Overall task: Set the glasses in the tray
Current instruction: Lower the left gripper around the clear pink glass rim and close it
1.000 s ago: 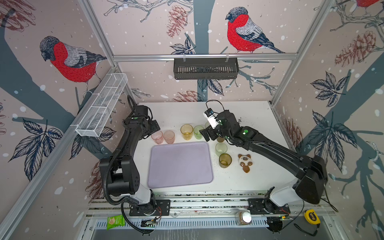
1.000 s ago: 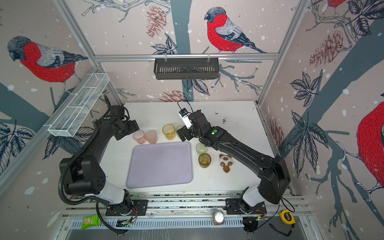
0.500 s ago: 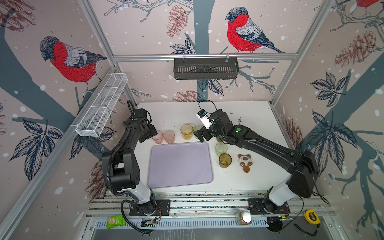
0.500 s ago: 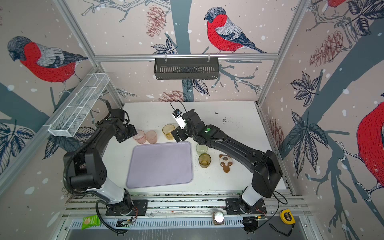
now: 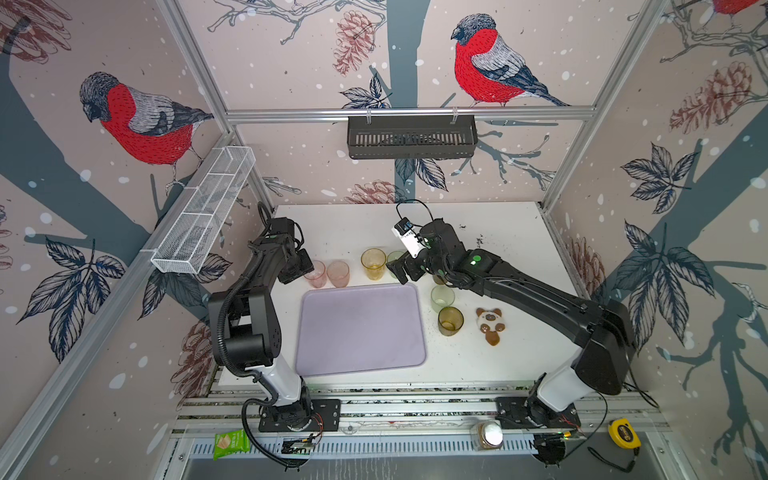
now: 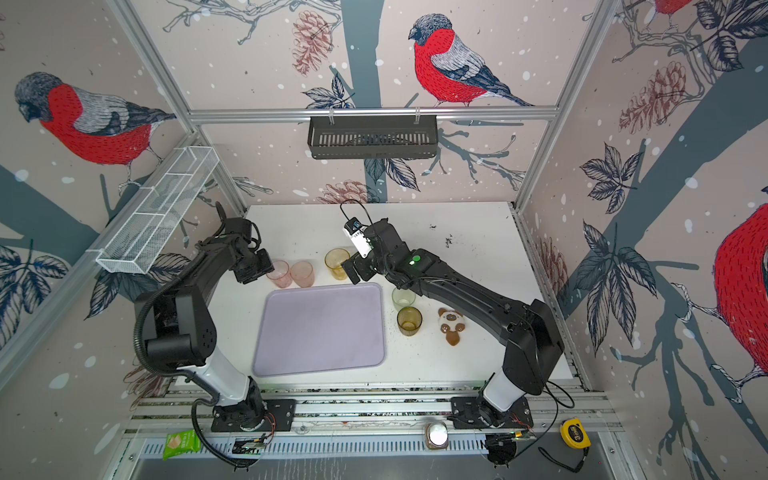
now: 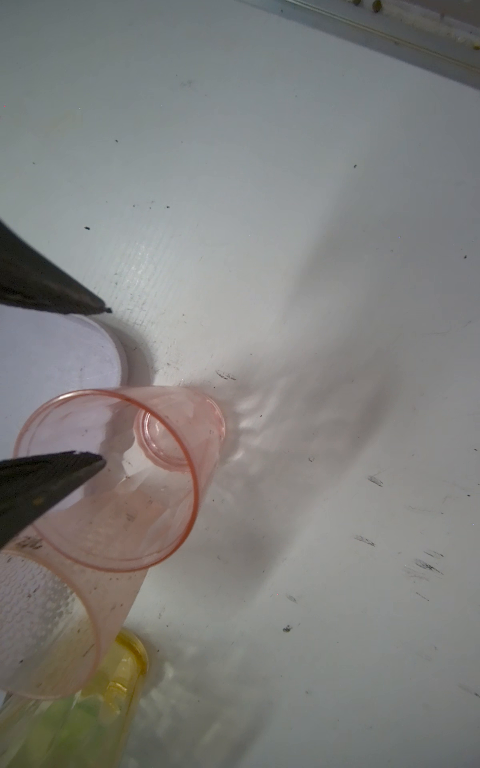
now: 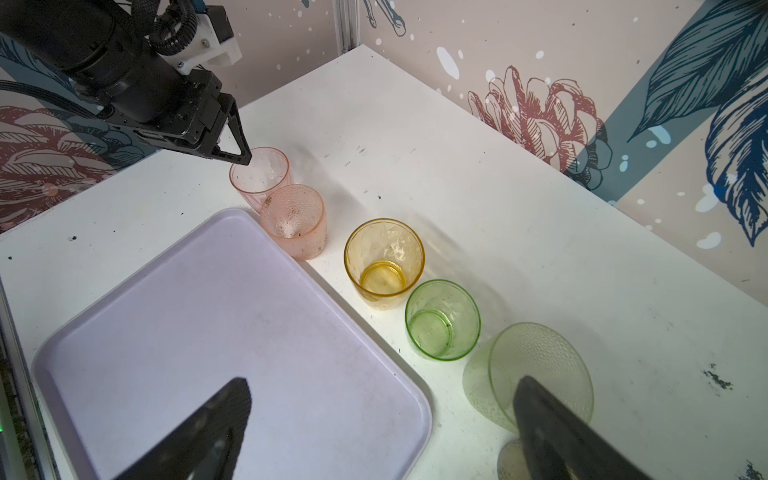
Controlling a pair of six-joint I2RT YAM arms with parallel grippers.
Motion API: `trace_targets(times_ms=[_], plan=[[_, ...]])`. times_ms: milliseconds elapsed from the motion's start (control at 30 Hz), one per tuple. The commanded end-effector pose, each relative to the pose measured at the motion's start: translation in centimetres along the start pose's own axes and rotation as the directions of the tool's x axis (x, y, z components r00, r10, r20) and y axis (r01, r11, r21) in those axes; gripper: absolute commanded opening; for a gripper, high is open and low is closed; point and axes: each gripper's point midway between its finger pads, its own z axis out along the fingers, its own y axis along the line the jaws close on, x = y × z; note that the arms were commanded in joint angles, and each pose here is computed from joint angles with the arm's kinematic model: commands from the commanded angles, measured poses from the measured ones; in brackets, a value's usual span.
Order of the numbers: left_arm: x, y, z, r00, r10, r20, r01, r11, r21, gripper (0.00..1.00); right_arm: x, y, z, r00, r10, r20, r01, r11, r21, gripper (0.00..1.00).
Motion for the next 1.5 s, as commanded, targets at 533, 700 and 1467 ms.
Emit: trace_targets(times_ms=[533, 700, 1467], plan=[[0.2, -0.1, 1.4, 0.999, 0.023, -0.034, -0.023, 1.0, 0.005, 0.34, -0.8, 0.0, 0.2, 1.0, -0.012, 0.023, 0.012, 1.0, 0.017, 1.0], [0.2, -0.2, 1.5, 0.999, 0.026, -0.037, -0.026, 1.0, 0.007, 0.29, -1.0, -0.1, 0.3, 1.0, -0.011, 0.025, 0.01, 1.0, 0.022, 1.0], [0.4, -0.2, 1.6, 0.999, 0.029, -0.045, -0.028, 1.0, 0.011, 0.16, -1.1, -0.2, -0.2, 0.999, -0.015, 0.033, 0.014, 0.999, 0.041, 1.0]])
